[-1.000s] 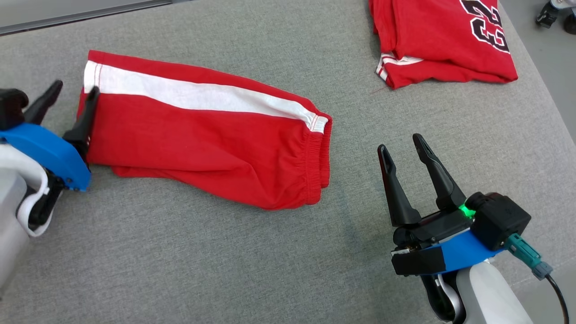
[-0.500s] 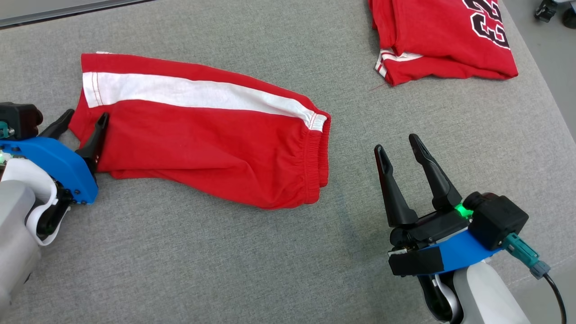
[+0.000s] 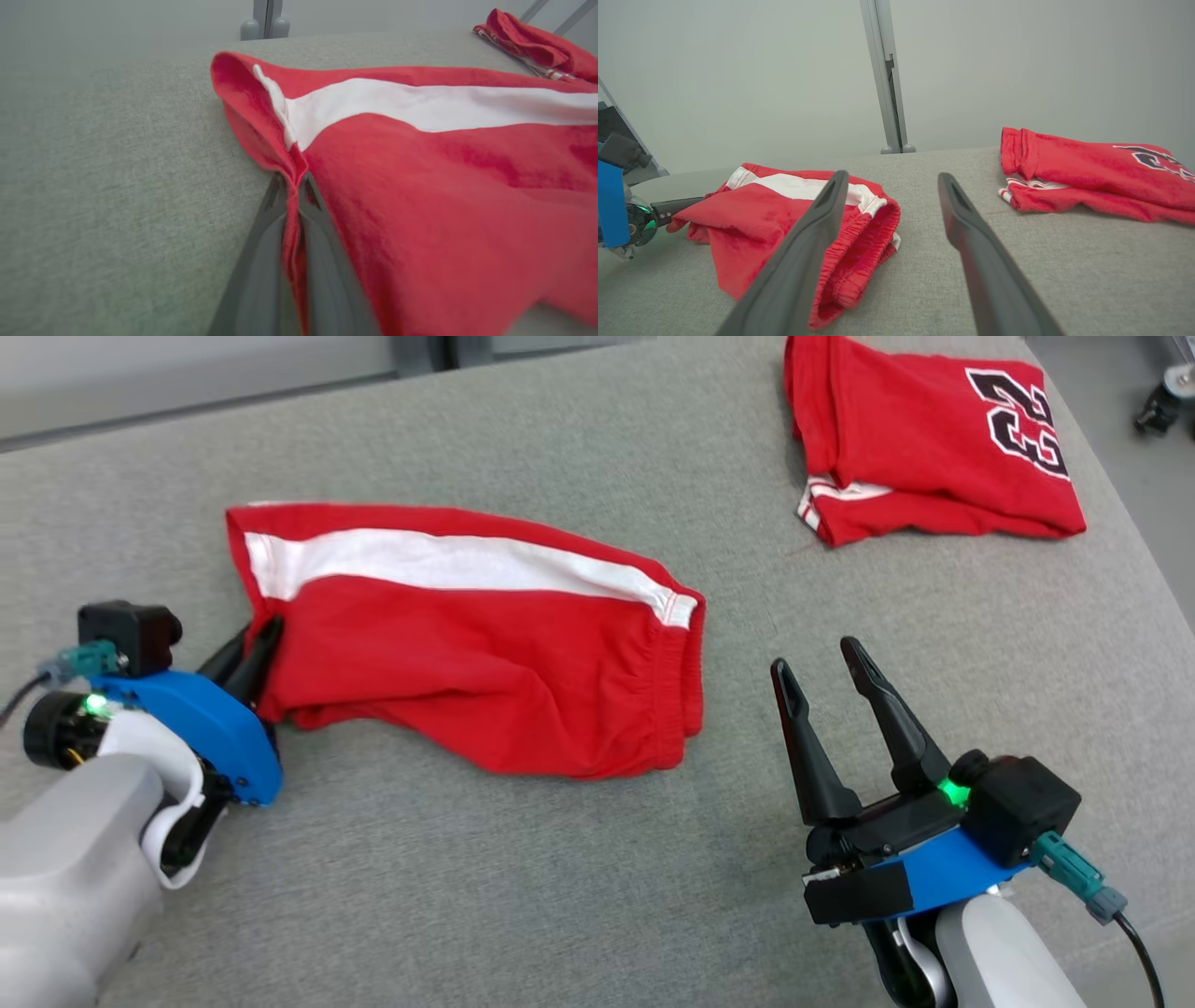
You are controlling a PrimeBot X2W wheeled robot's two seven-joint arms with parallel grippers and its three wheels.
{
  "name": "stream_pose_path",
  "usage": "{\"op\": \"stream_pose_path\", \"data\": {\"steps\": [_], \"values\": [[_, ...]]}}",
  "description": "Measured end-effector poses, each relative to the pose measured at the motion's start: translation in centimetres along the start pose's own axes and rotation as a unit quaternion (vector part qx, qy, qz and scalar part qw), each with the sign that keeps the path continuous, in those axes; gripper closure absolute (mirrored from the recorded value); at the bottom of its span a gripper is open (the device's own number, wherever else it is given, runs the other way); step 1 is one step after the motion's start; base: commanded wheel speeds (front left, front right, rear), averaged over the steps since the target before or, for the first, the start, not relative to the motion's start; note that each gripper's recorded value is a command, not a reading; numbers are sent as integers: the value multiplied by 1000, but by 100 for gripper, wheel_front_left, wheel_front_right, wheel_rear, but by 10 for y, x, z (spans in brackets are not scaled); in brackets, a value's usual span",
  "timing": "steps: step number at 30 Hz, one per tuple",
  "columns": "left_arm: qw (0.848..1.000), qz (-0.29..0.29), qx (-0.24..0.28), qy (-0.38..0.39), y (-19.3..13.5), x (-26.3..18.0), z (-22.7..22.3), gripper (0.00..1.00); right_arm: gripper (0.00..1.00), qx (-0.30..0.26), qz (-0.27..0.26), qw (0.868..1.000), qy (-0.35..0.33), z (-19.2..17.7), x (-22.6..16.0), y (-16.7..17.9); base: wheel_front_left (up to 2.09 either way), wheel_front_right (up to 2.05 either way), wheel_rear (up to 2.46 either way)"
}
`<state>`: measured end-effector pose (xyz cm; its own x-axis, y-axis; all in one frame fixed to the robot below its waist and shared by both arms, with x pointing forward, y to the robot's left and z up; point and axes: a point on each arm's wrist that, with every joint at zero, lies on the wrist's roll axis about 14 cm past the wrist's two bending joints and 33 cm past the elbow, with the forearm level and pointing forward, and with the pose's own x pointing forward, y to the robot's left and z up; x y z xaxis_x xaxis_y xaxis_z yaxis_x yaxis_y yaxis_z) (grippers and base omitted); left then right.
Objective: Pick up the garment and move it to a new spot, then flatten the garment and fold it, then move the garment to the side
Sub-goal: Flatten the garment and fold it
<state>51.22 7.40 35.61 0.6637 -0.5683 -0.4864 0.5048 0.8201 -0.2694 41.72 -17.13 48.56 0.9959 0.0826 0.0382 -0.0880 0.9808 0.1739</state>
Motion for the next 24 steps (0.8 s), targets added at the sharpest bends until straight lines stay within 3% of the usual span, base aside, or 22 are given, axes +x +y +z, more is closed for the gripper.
{"op": "stream_pose_path", "data": {"steps": [15, 22, 23, 24], "values": [[993, 40, -71, -86, -10, -85, 5, 100, 0, 14, 5, 1000, 4, -3, -16, 10, 0, 0, 0], [990, 63, -107, -71, -14, -106, -35, 100, 0, 19, 11, 1000, 21, -15, -16, 15, 0, 0, 0], [989, 65, -109, -73, -15, -106, -36, 61, 0, 20, 12, 999, 23, -16, -17, 16, 0, 0, 0], [990, 66, -103, -76, -15, -106, -35, 0, 0, 20, 13, 999, 24, -17, -17, 17, 0, 0, 0]]}}
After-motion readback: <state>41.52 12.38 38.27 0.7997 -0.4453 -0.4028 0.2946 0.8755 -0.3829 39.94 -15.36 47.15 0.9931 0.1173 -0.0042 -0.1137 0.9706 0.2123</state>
